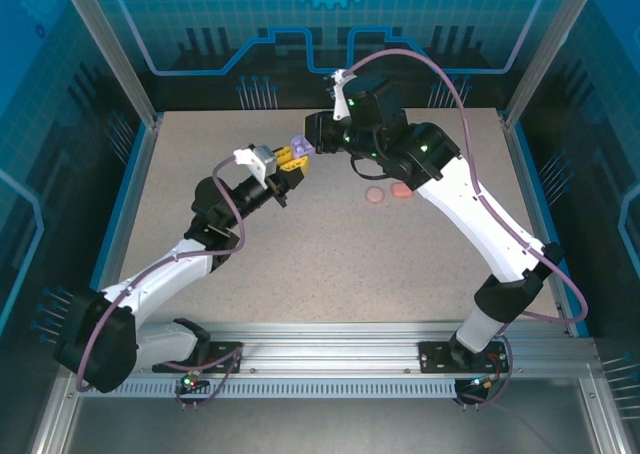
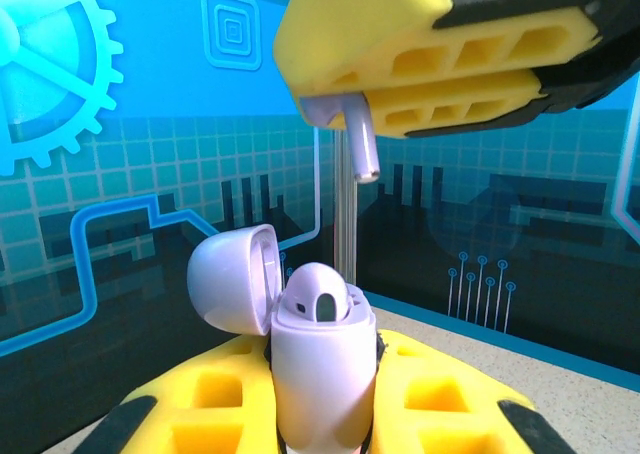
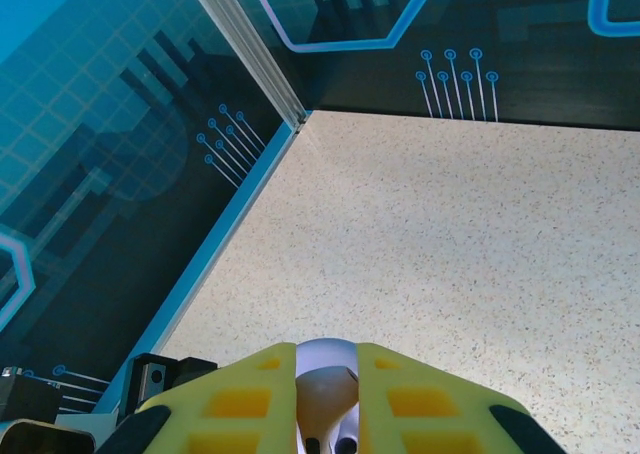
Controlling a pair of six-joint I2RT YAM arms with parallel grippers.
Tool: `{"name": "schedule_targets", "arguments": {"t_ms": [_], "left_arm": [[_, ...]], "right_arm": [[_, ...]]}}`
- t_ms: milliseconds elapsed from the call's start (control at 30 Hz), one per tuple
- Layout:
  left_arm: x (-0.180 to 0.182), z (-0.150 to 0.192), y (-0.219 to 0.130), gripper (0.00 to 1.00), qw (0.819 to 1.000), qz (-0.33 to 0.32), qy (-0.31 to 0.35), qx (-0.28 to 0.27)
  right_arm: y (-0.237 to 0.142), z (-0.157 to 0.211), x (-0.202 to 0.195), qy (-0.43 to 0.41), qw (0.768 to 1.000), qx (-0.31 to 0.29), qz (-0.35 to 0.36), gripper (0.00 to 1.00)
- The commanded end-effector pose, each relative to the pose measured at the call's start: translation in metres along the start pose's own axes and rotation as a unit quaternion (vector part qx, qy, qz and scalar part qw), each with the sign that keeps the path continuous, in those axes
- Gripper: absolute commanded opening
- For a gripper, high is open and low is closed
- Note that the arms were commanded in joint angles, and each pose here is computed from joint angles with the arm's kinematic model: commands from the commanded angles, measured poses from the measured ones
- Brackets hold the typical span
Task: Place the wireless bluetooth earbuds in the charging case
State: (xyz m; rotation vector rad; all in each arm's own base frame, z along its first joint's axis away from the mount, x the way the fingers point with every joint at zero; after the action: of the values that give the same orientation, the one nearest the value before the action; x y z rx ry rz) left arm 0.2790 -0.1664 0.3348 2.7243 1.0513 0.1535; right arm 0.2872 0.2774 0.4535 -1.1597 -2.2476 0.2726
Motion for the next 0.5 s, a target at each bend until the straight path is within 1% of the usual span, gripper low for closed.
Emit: {"name": "schedule_targets", "arguments": {"t_ms": [0,467], "left_arm": [[-0.004,-0.020,0.005,0.00,0.999,0.016,0.029,-0.034],[-0.004,-0.023,0.006,0.00,0.999,0.016,0.033,-0.038]], "right_arm": [[0.009,0.011,0.002,-0.004,1.000,0.022,-0.001,0.17],[0.017,0.022,-0.004,0.004,0.999,0.039,0.009,0.17]]}}
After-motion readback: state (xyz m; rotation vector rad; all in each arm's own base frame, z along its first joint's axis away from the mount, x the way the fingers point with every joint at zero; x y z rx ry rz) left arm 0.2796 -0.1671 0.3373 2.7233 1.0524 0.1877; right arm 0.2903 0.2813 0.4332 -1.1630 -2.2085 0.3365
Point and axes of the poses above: each hand's point on the last joint's axis, 136 mm out from that joint toward the fingers, its own y axis out along the fingers, its own x axis along the line the jaws close on, z = x × y, the point moved 8 cm from there along -y, back along the fingers
